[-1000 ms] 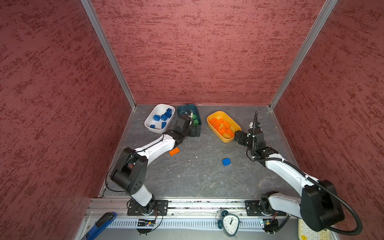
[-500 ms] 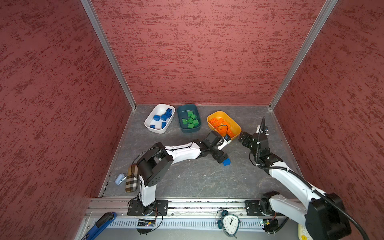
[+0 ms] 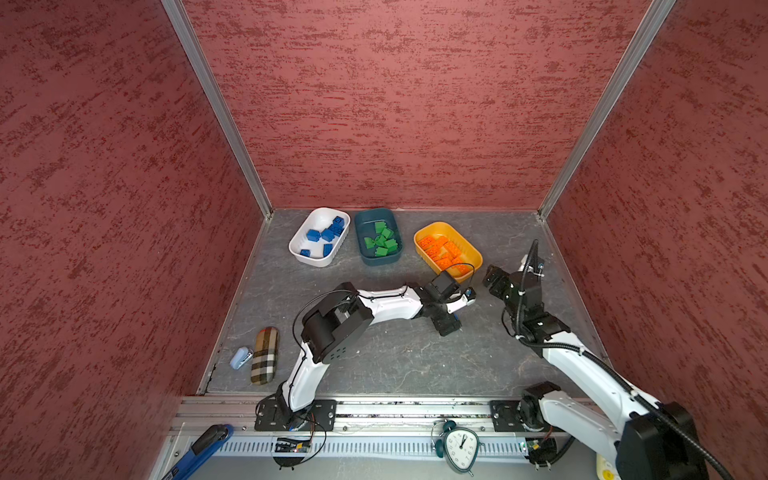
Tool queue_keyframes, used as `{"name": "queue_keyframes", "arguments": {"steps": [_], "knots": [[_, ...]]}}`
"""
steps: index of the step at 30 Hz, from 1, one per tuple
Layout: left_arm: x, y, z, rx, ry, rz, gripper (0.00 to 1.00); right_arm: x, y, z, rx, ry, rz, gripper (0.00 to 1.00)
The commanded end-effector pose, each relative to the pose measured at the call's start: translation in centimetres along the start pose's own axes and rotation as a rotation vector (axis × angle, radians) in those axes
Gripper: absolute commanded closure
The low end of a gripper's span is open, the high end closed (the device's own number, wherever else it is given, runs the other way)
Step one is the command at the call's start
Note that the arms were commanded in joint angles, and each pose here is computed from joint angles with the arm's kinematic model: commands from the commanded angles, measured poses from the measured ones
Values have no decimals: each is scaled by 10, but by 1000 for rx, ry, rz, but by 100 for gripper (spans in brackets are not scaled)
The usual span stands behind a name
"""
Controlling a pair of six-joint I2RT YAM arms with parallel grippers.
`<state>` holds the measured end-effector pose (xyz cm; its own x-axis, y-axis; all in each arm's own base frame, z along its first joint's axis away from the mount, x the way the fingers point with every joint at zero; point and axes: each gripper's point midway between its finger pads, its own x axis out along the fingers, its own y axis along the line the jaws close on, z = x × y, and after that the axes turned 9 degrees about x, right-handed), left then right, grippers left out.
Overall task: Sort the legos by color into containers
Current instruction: 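Reach the left gripper to the last blue brick and grasp it, then carry the blue brick to the white tub and release it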
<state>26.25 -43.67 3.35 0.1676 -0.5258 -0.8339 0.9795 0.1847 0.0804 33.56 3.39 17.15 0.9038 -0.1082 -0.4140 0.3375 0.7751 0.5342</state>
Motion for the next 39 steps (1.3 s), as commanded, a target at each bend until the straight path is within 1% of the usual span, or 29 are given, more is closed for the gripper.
{"name": "queue_keyframes", "arguments": {"steps": [1, 6, 10, 14, 17, 19, 22, 26, 28, 32, 39], "knots": [[11, -9, -4, 22, 32, -33, 26, 1, 1, 8, 12, -32, -8, 1], [15, -9, -5, 4, 37, -43, 47, 1, 2, 8, 2, -25, -5, 1], [14, -3, -5, -23, 34, -23, 58, -1, 4, 9, 4, -23, 4, 1], [5, 9, -1, -91, -3, 1, 72, -2, 9, 8, -3, -18, 40, 1], [-6, 27, 2, -171, -51, 41, 79, -1, 18, 5, -20, 1, 82, 1], [-17, 40, 5, -244, -106, 57, 80, -1, 30, 1, -51, 31, 141, 1], [-38, 70, 2, -377, -191, 104, 81, 0, 52, -7, -86, 80, 236, 1], [-71, 108, -9, -527, -287, 174, 81, 4, 74, -21, -147, 131, 297, 1], [-87, 123, -16, -583, -329, 196, 81, 6, 85, -29, -181, 150, 320, 1], [-119, 155, -40, -694, -386, 248, 81, 6, 111, -46, -257, 184, 374, 1], [-161, 200, -84, -823, -426, 354, 80, 14, 145, -74, -346, 211, 406, 1]]}}
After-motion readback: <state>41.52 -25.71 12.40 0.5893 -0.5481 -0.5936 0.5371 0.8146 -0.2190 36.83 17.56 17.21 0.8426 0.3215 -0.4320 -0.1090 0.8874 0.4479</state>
